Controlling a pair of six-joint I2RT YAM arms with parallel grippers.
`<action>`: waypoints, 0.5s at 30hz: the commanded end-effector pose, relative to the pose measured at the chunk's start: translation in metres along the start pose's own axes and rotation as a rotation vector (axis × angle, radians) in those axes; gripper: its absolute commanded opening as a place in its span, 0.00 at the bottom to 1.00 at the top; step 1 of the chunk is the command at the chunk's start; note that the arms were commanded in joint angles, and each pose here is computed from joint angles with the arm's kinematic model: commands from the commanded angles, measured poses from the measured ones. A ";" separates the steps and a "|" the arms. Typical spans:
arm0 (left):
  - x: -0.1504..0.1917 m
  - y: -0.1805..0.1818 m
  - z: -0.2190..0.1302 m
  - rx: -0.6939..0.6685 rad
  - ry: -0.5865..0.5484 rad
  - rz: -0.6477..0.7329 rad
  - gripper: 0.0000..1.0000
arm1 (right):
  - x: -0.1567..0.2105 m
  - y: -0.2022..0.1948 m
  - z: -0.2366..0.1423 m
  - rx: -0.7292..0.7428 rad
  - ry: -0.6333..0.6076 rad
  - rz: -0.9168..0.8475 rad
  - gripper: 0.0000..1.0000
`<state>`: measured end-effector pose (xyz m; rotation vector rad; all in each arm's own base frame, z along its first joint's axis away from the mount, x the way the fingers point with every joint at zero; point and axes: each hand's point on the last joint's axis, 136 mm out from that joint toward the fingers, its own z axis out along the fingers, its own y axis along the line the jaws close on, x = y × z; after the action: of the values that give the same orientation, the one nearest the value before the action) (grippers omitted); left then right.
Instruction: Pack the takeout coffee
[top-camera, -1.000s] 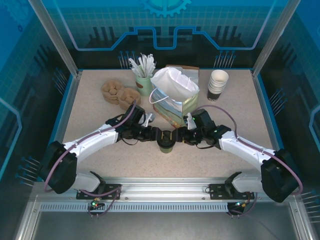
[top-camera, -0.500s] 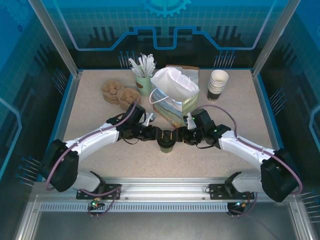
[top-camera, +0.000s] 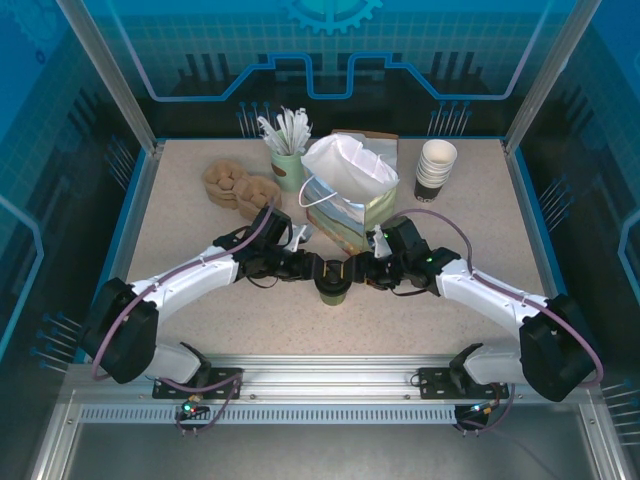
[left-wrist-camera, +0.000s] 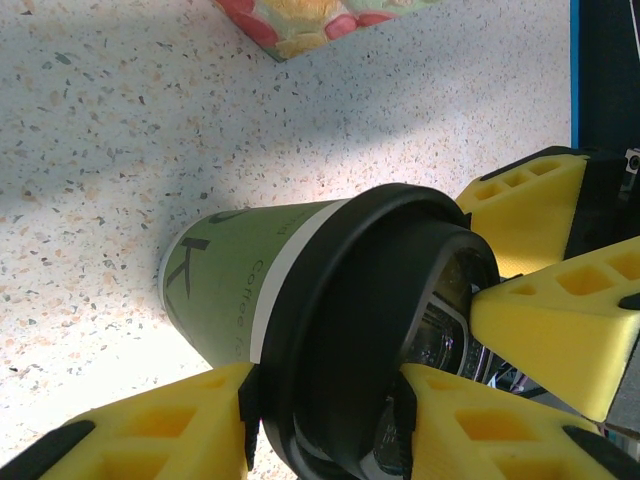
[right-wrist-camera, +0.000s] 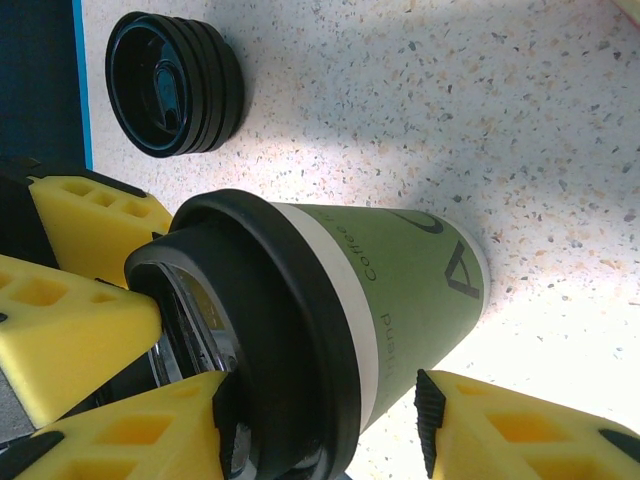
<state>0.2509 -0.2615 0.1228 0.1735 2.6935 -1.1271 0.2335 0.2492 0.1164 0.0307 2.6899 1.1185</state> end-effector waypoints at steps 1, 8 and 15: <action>0.018 0.031 0.011 -0.087 0.060 -0.049 0.40 | 0.015 -0.034 0.006 0.133 0.038 0.073 0.51; 0.022 0.035 0.013 -0.095 0.070 -0.055 0.39 | 0.020 -0.047 0.008 0.158 0.043 0.109 0.49; 0.028 0.040 0.013 -0.102 0.079 -0.060 0.39 | 0.022 -0.050 0.008 0.156 0.039 0.111 0.49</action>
<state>0.2513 -0.2621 0.1187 0.1756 2.6881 -1.1345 0.2342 0.2481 0.1121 0.0775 2.6899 1.1242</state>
